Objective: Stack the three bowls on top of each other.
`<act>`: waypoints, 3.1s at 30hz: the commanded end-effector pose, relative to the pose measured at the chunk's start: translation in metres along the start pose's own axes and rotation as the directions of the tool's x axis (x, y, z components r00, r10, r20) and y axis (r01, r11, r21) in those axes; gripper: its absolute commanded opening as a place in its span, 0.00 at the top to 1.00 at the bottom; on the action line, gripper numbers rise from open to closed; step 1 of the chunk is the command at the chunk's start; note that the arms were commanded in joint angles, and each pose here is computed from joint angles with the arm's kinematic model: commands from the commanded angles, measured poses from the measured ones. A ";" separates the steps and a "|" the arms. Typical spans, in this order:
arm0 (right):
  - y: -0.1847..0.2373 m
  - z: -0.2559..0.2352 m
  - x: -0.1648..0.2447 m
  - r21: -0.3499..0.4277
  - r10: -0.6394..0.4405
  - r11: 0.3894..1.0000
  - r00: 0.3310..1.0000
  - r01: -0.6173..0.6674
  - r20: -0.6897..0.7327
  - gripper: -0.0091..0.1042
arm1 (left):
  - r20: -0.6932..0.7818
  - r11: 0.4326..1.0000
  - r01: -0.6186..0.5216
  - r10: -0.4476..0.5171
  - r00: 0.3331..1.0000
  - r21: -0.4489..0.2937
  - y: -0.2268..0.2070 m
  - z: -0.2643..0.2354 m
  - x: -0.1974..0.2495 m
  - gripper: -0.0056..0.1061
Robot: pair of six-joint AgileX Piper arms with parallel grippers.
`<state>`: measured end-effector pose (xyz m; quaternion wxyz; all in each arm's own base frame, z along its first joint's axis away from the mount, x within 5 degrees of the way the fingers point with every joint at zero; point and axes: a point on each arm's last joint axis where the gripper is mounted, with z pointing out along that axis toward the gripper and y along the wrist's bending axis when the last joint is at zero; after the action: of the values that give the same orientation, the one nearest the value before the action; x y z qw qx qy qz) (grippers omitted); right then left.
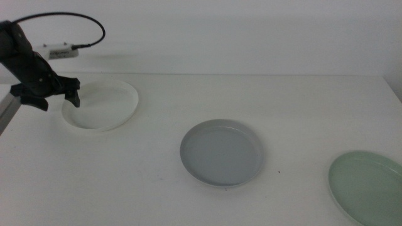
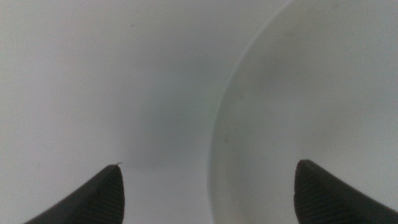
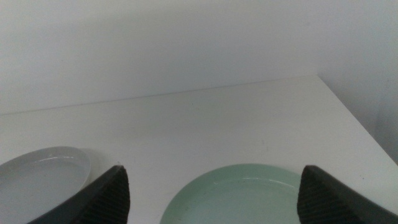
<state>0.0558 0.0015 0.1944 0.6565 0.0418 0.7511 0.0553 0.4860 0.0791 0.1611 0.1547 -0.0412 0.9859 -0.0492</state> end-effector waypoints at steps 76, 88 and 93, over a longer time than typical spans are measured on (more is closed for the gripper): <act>-0.001 0.000 0.000 0.006 -0.016 1.000 1.000 0.016 0.010 0.11 | 0.350 0.797 -0.520 0.413 0.840 0.307 -0.216 -0.260 0.158 0.11; -0.001 0.000 0.000 0.006 -0.016 1.000 1.000 0.016 0.010 0.11 | 0.644 0.733 -0.640 0.378 0.665 0.230 -0.157 -0.336 0.288 0.11; -0.001 0.000 0.000 0.006 -0.016 1.000 1.000 0.016 0.010 0.11 | 0.696 0.736 -0.639 0.338 0.633 0.224 -0.140 -0.350 0.323 0.11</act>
<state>0.0558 0.0015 0.1944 0.6565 0.0418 0.7511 0.0553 0.0887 -0.0648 0.4115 0.4719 0.2684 0.8130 -0.2106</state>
